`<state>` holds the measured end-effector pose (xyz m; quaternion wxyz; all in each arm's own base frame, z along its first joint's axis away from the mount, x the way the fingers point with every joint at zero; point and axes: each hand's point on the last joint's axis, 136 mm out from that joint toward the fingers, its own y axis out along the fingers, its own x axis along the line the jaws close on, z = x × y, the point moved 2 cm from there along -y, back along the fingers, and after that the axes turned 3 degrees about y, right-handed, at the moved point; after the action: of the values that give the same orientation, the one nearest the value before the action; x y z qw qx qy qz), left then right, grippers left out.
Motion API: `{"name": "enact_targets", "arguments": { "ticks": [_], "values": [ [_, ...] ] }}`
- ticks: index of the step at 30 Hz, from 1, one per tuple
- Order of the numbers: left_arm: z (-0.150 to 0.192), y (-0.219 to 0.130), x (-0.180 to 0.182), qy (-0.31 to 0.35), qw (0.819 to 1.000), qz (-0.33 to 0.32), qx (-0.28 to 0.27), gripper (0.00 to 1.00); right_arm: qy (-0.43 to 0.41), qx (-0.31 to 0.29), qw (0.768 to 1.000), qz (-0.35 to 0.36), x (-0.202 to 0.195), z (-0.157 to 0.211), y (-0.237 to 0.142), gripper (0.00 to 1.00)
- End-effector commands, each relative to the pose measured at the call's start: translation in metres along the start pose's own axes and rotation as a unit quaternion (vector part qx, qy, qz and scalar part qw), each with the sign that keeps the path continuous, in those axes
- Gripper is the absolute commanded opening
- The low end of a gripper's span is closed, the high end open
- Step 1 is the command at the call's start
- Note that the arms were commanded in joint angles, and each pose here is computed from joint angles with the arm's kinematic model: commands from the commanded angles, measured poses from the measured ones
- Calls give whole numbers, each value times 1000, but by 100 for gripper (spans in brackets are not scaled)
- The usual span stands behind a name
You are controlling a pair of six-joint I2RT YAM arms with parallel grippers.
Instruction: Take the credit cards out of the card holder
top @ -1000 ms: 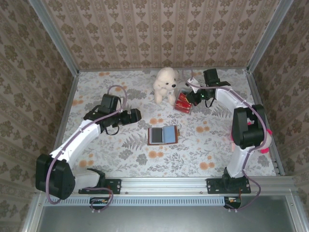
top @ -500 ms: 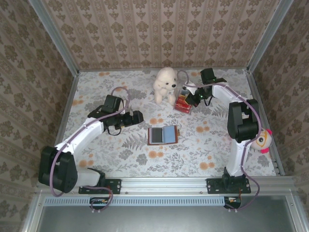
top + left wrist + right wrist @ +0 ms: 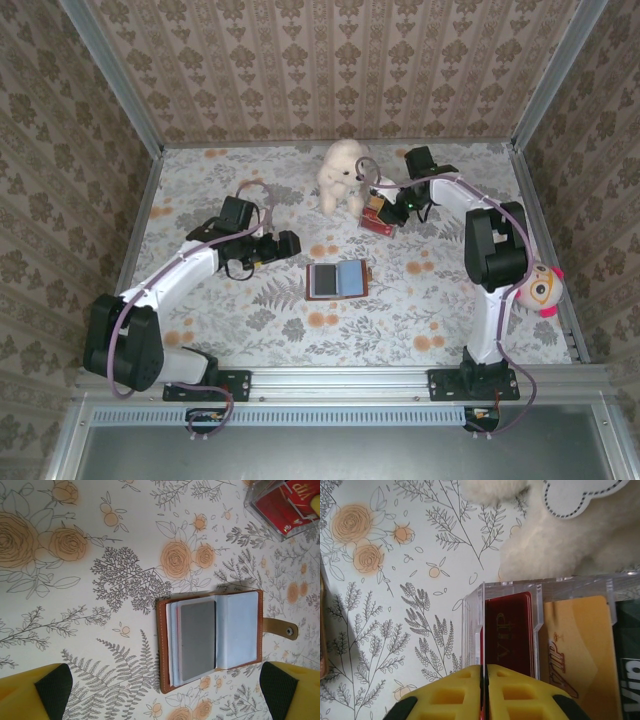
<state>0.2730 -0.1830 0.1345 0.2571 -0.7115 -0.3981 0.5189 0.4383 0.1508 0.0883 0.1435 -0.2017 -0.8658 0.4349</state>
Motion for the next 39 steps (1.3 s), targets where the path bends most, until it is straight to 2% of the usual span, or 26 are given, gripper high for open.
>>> {"name": "enact_targets", "arguments": {
  "ticks": [1, 8, 13, 18, 21, 25, 28, 31, 33, 37, 39],
  "values": [
    [0, 0, -8, 12, 1000, 17, 4, 100, -2, 12, 1000, -2, 2, 0, 5, 13],
    [0, 1, -14, 18, 999, 30, 4, 100, 23, -7, 1000, 8, 3, -18, -16, 33],
    [2, -1, -19, 21, 999, 33, 0, 100, 46, -30, 998, 34, 4, -35, -41, 39],
    [5, -3, -15, 11, 1000, 20, -7, 100, 106, -70, 985, 116, -7, -46, -66, 41],
    [14, -2, -19, 14, 1000, 15, -5, 100, 156, -107, 968, 163, -6, -50, -87, 43],
    [21, -1, -16, 5, 1000, 3, -9, 100, 216, -167, 937, 219, 13, -53, -120, 52],
    [25, -1, -18, -3, 1000, 1, -15, 100, 258, -202, 913, 244, 33, -55, -144, 59],
    [31, 1, -20, -10, 1000, 2, -20, 99, 324, -214, 891, 235, 53, -50, -162, 60],
    [34, 3, -23, -15, 1000, 5, -19, 97, 371, -217, 875, 224, 65, -43, -164, 60],
    [43, 10, -30, -29, 1000, 5, -10, 87, 483, -216, 824, 203, 93, -19, -147, 55],
    [45, 14, -35, -29, 1000, 8, -5, 81, 512, -206, 816, 168, 112, -13, -130, 51]
  ]
}}
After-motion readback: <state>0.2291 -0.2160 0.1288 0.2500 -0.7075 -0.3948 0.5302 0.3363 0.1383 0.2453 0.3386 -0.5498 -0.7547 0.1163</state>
